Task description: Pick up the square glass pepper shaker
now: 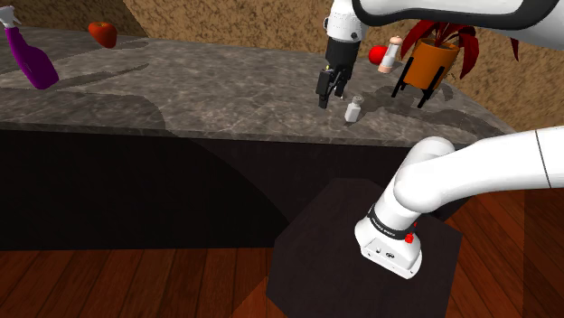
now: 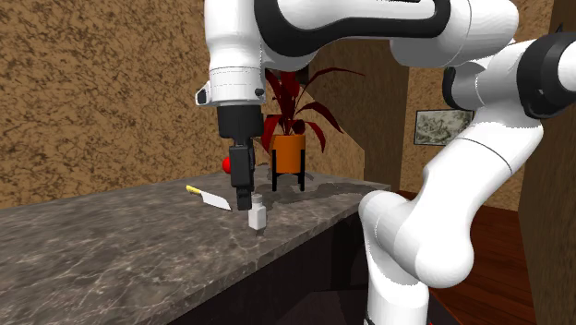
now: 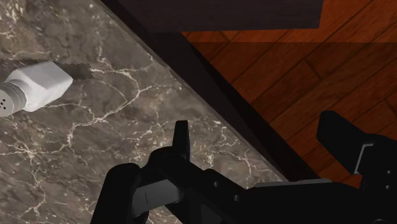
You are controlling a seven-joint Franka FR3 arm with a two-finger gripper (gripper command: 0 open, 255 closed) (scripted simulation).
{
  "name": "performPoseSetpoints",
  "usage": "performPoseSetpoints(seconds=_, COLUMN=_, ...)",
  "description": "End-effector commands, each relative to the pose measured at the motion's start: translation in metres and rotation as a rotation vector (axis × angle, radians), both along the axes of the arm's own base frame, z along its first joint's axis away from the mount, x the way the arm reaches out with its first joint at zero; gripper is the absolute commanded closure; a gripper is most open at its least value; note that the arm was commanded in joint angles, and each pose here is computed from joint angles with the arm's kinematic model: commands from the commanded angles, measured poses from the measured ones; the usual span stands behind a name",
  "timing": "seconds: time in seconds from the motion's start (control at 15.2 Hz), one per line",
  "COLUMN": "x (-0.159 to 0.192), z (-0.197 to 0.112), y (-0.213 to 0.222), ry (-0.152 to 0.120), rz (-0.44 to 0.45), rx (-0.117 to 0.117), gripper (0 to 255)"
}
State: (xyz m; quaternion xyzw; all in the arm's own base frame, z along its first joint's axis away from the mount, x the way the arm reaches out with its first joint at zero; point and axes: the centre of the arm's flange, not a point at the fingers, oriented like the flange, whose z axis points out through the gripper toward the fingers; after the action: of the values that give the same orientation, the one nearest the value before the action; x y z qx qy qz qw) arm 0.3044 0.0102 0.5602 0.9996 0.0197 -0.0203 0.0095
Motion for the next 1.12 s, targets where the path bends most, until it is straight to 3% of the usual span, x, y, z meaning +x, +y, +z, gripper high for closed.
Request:
performPoseSetpoints(seconds=0.0, x=0.0, z=0.0, y=0.0, ry=0.0, rz=0.0, rx=0.0, gripper=0)
performPoseSetpoints(seconds=1.06, x=-0.005, z=-0.036, y=-0.208, ry=-0.019, rz=-0.059, rx=-0.004, gripper=0)
